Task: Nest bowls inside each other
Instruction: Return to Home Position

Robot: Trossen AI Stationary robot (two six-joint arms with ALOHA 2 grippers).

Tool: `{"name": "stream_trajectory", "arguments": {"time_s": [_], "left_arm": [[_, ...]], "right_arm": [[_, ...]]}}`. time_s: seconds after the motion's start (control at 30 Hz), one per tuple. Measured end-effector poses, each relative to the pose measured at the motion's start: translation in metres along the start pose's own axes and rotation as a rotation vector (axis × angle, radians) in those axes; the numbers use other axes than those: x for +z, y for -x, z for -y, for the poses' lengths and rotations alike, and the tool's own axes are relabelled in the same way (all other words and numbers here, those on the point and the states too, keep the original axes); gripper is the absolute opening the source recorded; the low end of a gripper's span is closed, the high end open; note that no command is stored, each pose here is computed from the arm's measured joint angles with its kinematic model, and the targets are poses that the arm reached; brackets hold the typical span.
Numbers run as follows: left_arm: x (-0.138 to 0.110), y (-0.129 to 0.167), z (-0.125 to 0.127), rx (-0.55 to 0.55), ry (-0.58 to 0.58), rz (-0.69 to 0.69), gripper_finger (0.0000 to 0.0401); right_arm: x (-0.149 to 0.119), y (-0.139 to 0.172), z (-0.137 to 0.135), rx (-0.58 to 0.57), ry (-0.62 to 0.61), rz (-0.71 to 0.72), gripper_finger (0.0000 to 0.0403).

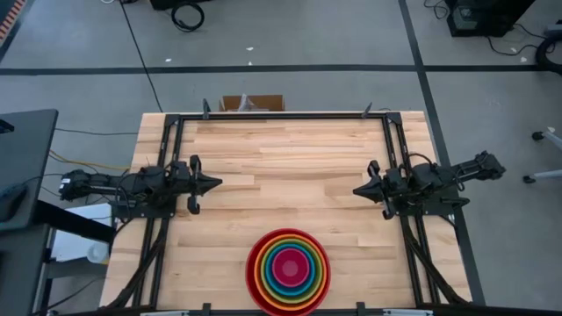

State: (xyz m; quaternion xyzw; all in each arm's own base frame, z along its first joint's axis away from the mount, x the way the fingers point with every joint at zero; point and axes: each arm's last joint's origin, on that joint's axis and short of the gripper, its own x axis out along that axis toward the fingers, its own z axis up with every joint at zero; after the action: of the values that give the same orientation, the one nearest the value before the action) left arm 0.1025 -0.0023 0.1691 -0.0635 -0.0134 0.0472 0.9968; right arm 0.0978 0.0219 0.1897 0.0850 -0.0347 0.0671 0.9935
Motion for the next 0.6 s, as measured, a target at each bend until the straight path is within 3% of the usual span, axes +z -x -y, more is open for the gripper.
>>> {"name": "stream_trajectory", "arguments": {"time_s": [0.37,0.6], "left_arm": [[0.002,0.0,-0.001,0.04,-0.018,0.026,0.0007],[0.01,0.001,0.0,0.036,-0.04,0.107,0.0007]], "right_arm": [[-0.001,0.002,-0.002,0.07,0.092,-0.011,0.0006],[-0.013,0.001,0.0,0.074,0.07,0.017,0.0006]]}}
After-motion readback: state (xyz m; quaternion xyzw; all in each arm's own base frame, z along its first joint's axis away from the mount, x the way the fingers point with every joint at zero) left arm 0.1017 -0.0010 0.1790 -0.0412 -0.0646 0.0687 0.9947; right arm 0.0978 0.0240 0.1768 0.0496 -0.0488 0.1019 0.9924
